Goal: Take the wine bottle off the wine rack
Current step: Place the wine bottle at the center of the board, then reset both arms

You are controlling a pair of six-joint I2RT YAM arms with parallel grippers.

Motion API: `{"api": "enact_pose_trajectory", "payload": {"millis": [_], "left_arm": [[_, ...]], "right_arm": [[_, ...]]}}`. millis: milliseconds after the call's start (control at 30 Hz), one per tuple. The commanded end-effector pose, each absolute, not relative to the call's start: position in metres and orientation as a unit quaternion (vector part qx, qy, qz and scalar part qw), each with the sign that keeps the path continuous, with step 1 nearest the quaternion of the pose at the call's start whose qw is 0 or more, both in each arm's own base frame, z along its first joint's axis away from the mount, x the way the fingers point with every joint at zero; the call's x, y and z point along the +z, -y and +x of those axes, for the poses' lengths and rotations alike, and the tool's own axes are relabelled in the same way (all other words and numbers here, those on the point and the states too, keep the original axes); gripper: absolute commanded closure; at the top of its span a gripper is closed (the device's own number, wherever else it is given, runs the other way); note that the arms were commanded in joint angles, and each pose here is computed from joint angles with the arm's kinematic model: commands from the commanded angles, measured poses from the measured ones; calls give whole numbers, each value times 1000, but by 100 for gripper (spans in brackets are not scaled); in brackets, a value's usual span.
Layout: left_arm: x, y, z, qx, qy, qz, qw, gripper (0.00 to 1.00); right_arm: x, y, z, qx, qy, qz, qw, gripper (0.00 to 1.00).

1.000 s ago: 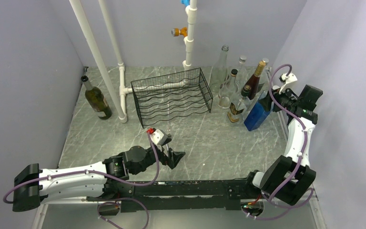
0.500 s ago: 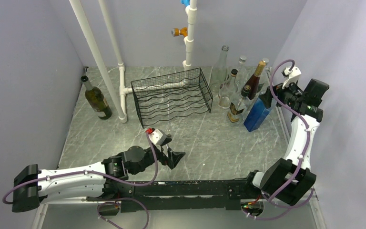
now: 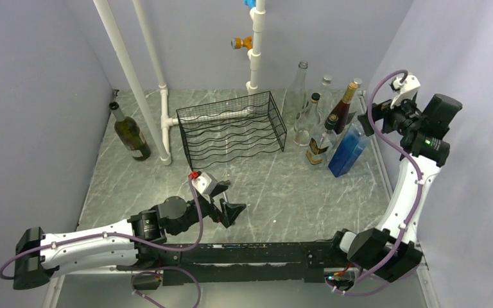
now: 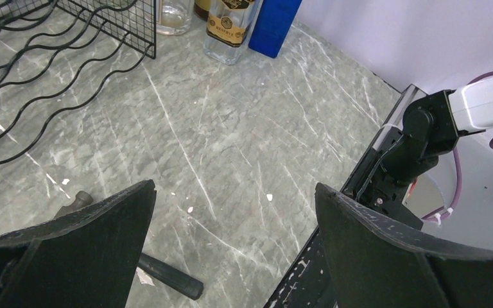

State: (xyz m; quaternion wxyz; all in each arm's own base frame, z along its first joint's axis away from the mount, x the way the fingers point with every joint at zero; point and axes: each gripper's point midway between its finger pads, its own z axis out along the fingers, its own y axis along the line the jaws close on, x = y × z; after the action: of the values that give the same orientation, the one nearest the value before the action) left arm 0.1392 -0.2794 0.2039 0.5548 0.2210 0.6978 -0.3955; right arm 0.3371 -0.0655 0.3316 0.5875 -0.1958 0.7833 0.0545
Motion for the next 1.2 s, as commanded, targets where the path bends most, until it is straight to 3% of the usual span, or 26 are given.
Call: {"api": "enact_pose_trajectory", "payload": {"millis": [0, 200, 400, 633, 933, 1167], "left_arm": [[244, 272, 143, -396, -679, 209, 581, 1], [279, 255, 156, -353, -675, 215, 611, 1], [299, 219, 186, -310, -693, 173, 628, 0], [308, 163, 206, -268, -709, 102, 644, 0], [326, 84, 185, -198, -706, 17, 680, 1], [329, 52, 169, -171, -707, -3, 686, 1]], "right_arm": [[389, 67, 321, -4, -756, -191, 626, 0], [421, 51, 304, 20, -732, -136, 667, 0], [430, -2, 274, 137, -704, -169, 676, 0], [420, -5, 275, 186, -725, -63, 660, 0], [393, -24, 281, 199, -767, -47, 608, 0], [389, -16, 273, 170, -764, -15, 623, 0]]}}
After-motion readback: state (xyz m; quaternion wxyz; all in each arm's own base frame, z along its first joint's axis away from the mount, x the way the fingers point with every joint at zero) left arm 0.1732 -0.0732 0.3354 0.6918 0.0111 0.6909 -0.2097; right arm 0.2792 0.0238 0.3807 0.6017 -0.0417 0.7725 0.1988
